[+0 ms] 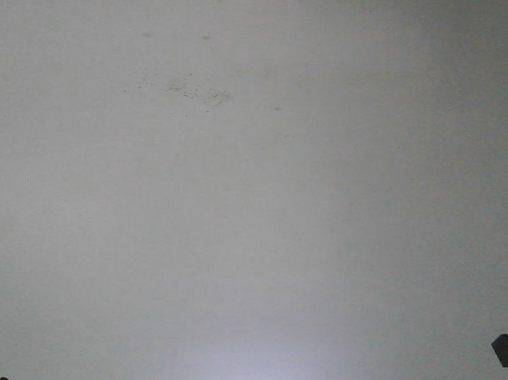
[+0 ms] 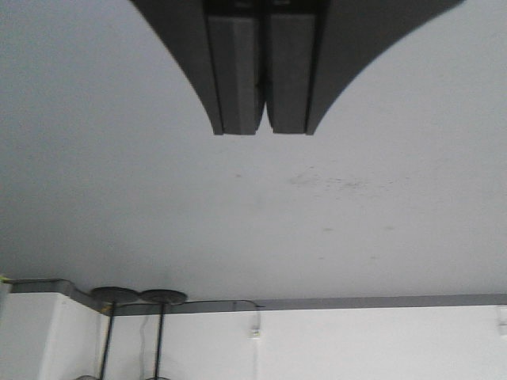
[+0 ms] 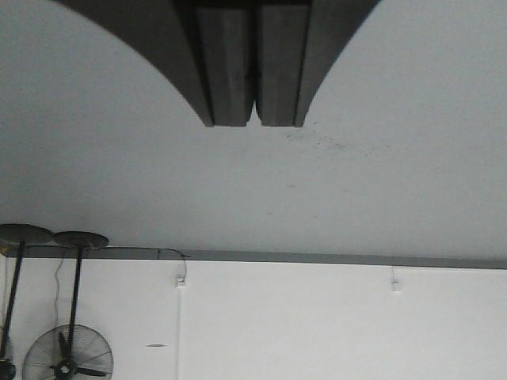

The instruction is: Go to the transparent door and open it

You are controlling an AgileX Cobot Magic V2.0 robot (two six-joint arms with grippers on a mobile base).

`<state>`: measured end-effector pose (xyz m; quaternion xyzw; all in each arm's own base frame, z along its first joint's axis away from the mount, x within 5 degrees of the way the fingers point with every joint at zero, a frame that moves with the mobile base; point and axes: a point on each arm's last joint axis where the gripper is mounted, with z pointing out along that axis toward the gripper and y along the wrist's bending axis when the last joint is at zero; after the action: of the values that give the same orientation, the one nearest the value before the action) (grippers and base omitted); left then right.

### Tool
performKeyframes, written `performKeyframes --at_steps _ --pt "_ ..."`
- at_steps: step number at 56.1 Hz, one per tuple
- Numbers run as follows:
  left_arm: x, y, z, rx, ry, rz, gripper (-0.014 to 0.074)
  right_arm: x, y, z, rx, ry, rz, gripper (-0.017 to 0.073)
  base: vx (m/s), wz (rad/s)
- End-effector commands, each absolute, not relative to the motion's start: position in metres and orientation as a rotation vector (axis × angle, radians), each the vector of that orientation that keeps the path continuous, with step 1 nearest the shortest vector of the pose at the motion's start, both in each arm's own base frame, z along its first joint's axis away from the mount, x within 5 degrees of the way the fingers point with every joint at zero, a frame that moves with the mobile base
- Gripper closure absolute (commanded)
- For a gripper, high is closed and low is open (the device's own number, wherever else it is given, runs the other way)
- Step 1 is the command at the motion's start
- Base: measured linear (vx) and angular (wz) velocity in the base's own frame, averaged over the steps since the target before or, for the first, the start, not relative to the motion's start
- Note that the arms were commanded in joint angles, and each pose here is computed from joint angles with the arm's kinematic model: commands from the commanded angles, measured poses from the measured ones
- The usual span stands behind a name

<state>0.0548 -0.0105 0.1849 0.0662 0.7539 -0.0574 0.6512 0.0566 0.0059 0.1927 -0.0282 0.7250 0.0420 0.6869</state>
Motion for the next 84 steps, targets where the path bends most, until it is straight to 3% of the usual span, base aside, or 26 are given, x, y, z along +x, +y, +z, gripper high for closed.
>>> performKeyframes --at_steps 1,84 --pt "0.0536 -0.0101 0.2014 0.13 1.596 -0.146 0.0591 0.0556 0.005 0.2004 -0.057 1.526 0.082 0.0564 0.28 0.41" --pt "0.0536 -0.0101 0.2014 0.13 1.596 -0.146 0.0591 0.0556 0.005 0.2004 -0.057 1.526 0.082 0.0564 0.41 0.41"
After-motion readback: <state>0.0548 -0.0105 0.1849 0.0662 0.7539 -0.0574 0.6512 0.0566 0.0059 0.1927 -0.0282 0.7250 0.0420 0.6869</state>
